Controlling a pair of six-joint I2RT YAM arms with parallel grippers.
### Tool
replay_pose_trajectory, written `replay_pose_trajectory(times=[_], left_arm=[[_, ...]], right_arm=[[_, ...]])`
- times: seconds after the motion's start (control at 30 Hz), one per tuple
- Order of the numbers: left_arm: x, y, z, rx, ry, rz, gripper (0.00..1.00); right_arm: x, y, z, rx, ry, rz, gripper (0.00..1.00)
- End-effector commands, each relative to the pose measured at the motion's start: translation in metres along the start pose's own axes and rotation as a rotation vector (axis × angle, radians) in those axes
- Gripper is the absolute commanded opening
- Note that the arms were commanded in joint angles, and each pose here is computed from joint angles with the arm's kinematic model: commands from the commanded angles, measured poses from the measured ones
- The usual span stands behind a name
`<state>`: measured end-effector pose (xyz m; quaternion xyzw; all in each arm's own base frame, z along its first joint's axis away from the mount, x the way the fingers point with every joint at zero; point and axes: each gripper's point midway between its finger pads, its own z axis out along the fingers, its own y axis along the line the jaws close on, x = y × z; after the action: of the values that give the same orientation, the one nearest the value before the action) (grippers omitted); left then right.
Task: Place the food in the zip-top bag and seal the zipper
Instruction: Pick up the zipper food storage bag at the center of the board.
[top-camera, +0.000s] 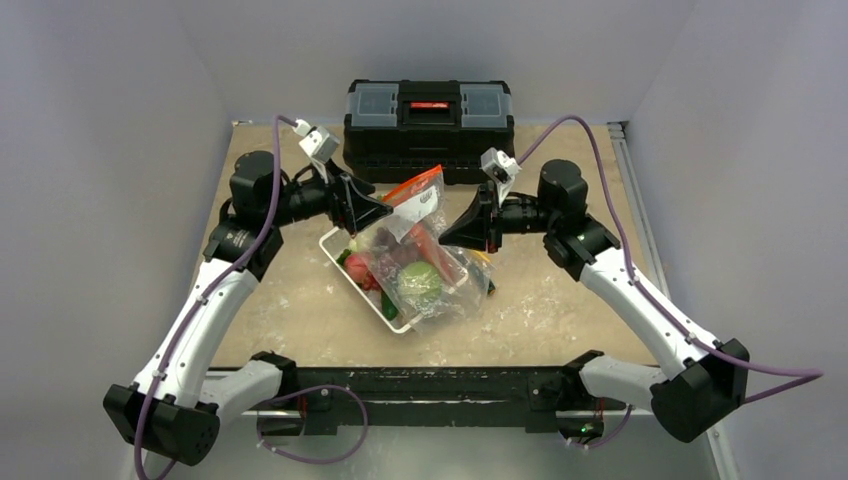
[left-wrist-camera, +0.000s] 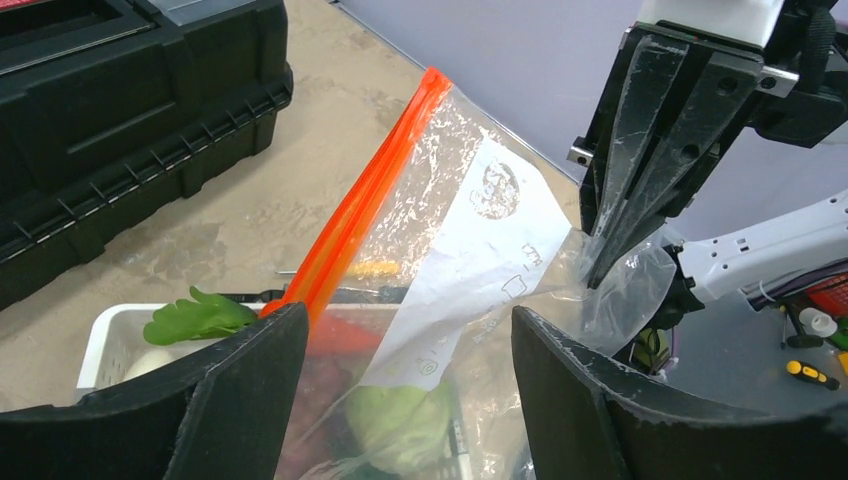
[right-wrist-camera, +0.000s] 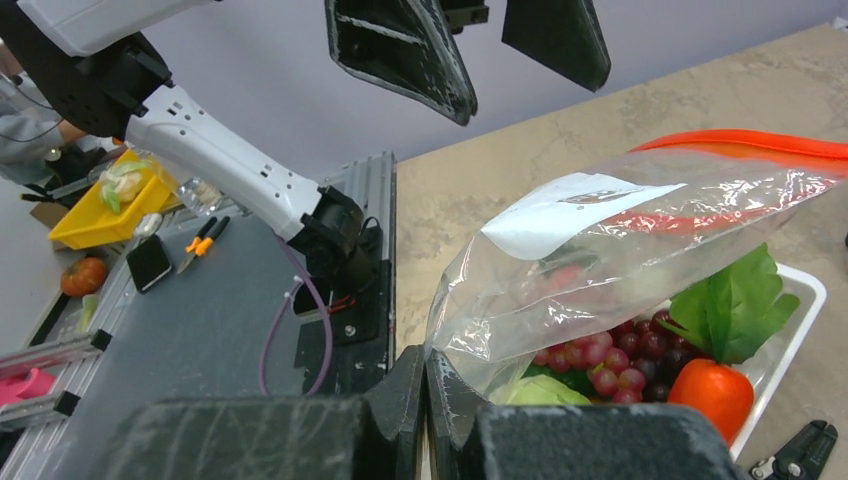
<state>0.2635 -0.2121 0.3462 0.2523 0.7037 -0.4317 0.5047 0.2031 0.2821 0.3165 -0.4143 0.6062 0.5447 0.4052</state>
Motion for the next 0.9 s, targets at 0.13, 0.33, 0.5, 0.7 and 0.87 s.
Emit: replay_pose_trajectory(times=[0.13,0.33,0.5,0.7,0.87], left_arm=[[-0.003,0.006,0.007,-0.017,0.002,0.001,0.78],[0.005,-0.005,0.018,0.062,0.042,-0.029,0.72],[0.009,-0.019,0.019,0.131,0.061,-0.005,0.48],[0.012,-0.026,0.02,0.167,0.075,-0.008,0.27],[0.011,-0.029,0.02,0.177,0.076,-0.005,0.18]], right_arm=[[-0.023,0.02,0.003,-0.034,-0.011,-0.078,0.0],[-0.018,0.023,0.008,-0.037,0.004,-0.078,0.0],[-0.02,0.021,0.01,-0.031,0.002,-0.083,0.0],[-0.022,0.022,0.01,-0.025,0.009,-0.088,0.0],[-0.018,0.019,0.008,-0.004,0.029,-0.09,0.0]])
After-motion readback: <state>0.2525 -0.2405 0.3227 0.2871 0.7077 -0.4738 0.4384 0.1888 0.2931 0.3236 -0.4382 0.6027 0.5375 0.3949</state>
